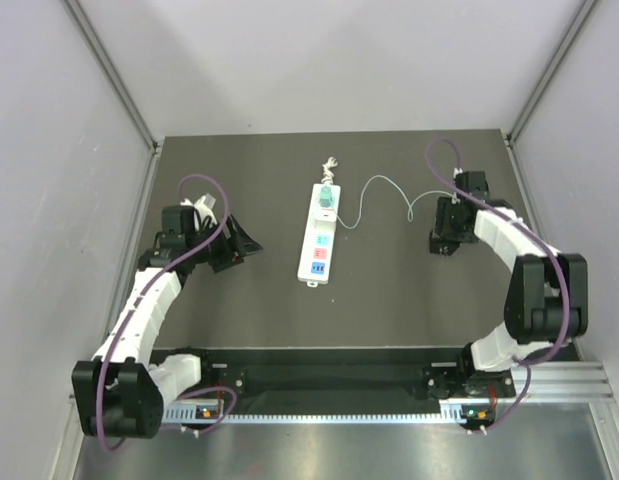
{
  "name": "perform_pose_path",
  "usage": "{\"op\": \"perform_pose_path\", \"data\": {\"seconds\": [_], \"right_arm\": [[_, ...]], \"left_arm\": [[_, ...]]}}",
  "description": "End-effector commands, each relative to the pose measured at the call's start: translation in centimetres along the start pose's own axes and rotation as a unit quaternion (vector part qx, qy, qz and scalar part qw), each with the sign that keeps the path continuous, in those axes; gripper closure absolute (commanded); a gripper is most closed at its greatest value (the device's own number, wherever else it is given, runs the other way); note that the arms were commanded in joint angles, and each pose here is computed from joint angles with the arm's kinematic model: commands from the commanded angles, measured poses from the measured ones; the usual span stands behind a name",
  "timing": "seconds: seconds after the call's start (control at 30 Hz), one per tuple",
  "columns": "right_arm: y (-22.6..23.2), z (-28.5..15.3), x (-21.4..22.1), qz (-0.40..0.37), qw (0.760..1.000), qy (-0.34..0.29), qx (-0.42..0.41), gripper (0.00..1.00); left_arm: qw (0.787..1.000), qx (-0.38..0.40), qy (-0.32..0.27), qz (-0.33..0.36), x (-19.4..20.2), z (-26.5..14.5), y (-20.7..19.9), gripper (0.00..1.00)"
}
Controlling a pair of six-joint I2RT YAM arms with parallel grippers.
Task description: Insert the plug
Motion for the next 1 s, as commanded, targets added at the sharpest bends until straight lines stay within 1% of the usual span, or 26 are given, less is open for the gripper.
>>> {"op": "perform_pose_path", "data": {"seconds": [0.0, 0.03, 0.07, 0.1, 0.13, 0.17, 0.2, 0.23, 0.27, 0.3, 0.33, 0.37, 0.4, 0.43, 0.47, 0.5, 0.57, 0.6, 0.67, 0.7, 0.77, 0.8, 0.83, 0.9, 0.93, 0.97], "right_arm": [[2.1, -2.7, 1.1, 0.08, 0.994, -0.047, -0.052, 0.73], [3.3, -3.2, 1.3, 0.105, 0.989, -0.056, -0.083, 0.73], [3.9, -3.2, 3.1, 0.117, 0.988, -0.044, -0.093, 0.72], [4.0, -4.5, 3.0, 0.13, 0.985, -0.065, -0.098, 0.73], [5.0, -5.1, 3.0, 0.155, 0.978, -0.077, -0.12, 0.74], [5.9, -5.1, 4.4, 0.167, 0.974, -0.071, -0.139, 0.75], [6.4, -6.4, 4.1, 0.179, 0.967, -0.094, -0.158, 0.75], [7.6, -7.1, 4.2, 0.204, 0.957, -0.094, -0.186, 0.76], [8.3, -7.2, 4.5, 0.213, 0.951, -0.102, -0.2, 0.77], [9.4, -8.4, 4.2, 0.211, 0.945, -0.121, -0.22, 0.79], [10.0, -9.0, 4.0, 0.237, 0.935, -0.128, -0.232, 0.79], [10.8, -9.3, 3.8, 0.242, 0.927, -0.144, -0.247, 0.8], [11.9, -10.8, 3.4, 0.254, 0.915, -0.159, -0.27, 0.8], [12.1, -11.2, 3.1, 0.263, 0.911, -0.173, -0.267, 0.81], [12.6, -12.3, 2.5, 0.268, 0.9, -0.199, -0.281, 0.81], [14.1, -13.3, 2.3, 0.262, 0.892, -0.208, -0.304, 0.81], [15.2, -14.2, 2.1, 0.286, 0.875, -0.216, -0.326, 0.82], [16.3, -15.0, 1.8, 0.297, 0.863, -0.22, -0.346, 0.82], [17.6, -15.7, 1.8, 0.306, 0.85, -0.226, -0.365, 0.82], [18.9, -17.0, 1.5, 0.315, 0.832, -0.229, -0.395, 0.82], [19.7, -17.3, 1.5, 0.327, 0.823, -0.229, -0.405, 0.83], [20.5, -17.8, 1.5, 0.331, 0.817, -0.225, -0.415, 0.83], [20.5, -18.5, 0.8, 0.337, 0.808, -0.24, -0.419, 0.83], [21.4, -19.1, 0.8, 0.342, 0.803, -0.238, -0.426, 0.84], [21.4, -19.6, 0.3, 0.349, 0.796, -0.247, -0.429, 0.84], [22.0, -19.8, 0.3, 0.353, 0.791, -0.242, -0.437, 0.85]], "left_arm": [[0.998, 0.037, -0.008, 0.044, 0.1, -0.5, -2.2, 0.23], [0.998, 0.039, -0.005, 0.045, 0.3, -0.5, -2.3, 0.23], [0.998, 0.043, 0.001, 0.051, 0.8, -0.5, -2.7, 0.22], [0.997, 0.045, 0.003, 0.056, 1.0, -0.5, -3.0, 0.22], [0.997, 0.042, 0.001, 0.059, 1.2, -0.4, -3.1, 0.21], [0.996, 0.046, 0.01, 0.069, 2.1, -0.3, -3.6, 0.2], [0.996, 0.05, 0.006, 0.077, 2.3, -0.3, -4.1, 0.2], [0.995, 0.051, 0.007, 0.083, 2.8, -0.2, -4.4, 0.2], [0.994, 0.054, 0.007, 0.094, 3.6, 0.0, -5.0, 0.19], [0.993, 0.059, 0.008, 0.1, 4.0, 0.1, -5.3, 0.19], [0.993, 0.063, 0.009, 0.104, 4.4, 0.2, -5.7, 0.18], [0.992, 0.069, 0.015, 0.107, 5.2, 0.5, -6.2, 0.18], [0.992, 0.071, 0.019, 0.107, 5.7, 0.7, -6.3, 0.18], [0.991, 0.075, 0.021, 0.105, 5.9, 0.8, -6.5, 0.18], [0.991, 0.079, 0.026, 0.109, 6.6, 1.2, -6.6, 0.17], [0.99, 0.082, 0.026, 0.11, 6.8, 1.3, -6.7, 0.17], [0.989, 0.085, 0.035, 0.114, 7.8, 1.7, -6.8, 0.17], [0.988, 0.093, 0.03, 0.119, 7.8, 1.8, -7.2, 0.16], [0.984, 0.109, 0.032, 0.136, 8.8, 1.8, -7.8, 0.16], [0.983, 0.112, 0.012, 0.145, 8.5, 1.9, -8.3, 0.16], [0.978, 0.115, 0.006, 0.171, 9.3, 1.9, -8.9, 0.15], [0.978, 0.114, 0.005, 0.176, 9.5, 2.0, -9.1, 0.15], [0.976, 0.119, -0.003, 0.181, 9.4, 2.1, -9.6, 0.15], [0.973, 0.132, -0.001, 0.191, 10.0, 2.1, -10.4, 0.14], [0.971, 0.14, -0.01, 0.195, 9.9, 2.1, -10.9, 0.14], [0.968, 0.143, -0.007, 0.204, 10.4, 2.2, -11.3, 0.14]]}}
Point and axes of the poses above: each gripper's point midway between its finger pads, its own z axis out along the fingers, its own y axis along the line the jaws close on, x = y × z, the point moved 1 cm from there along -z, back along the fingers, and after that the axes turned 15 degrees about -z, right-handed, at the moved point
